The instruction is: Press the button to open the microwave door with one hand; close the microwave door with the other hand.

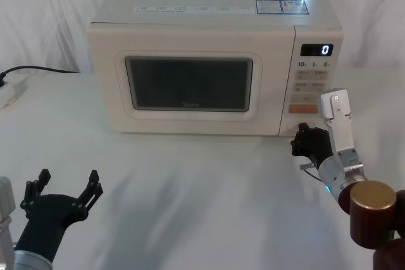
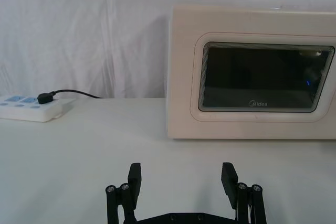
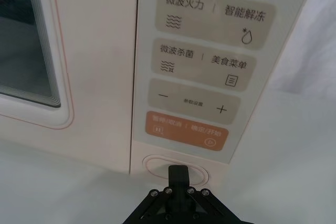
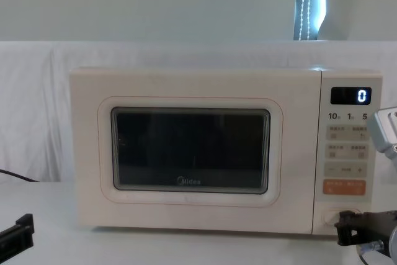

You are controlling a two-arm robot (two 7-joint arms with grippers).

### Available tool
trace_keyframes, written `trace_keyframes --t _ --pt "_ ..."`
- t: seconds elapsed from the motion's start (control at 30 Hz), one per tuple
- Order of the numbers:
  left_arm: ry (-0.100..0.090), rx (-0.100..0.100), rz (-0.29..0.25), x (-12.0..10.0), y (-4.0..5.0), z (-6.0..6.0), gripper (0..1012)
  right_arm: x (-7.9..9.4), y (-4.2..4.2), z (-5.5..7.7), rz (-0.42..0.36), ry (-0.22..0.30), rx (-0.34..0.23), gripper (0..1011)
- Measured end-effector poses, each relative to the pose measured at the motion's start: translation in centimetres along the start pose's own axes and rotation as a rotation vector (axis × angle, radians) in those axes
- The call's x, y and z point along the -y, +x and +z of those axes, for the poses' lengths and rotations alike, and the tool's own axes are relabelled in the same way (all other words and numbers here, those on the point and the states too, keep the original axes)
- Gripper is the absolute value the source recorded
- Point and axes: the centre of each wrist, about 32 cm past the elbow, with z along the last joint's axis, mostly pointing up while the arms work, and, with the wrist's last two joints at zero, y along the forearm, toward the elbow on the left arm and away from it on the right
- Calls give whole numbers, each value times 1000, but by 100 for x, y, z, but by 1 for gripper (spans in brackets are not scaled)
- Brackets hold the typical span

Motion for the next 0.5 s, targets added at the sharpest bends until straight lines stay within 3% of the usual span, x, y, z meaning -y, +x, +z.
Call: trace_keyframes --t 0.5 --pt "0 0 0 0 0 0 1001 -66 14 -17 -14 -8 -2 0"
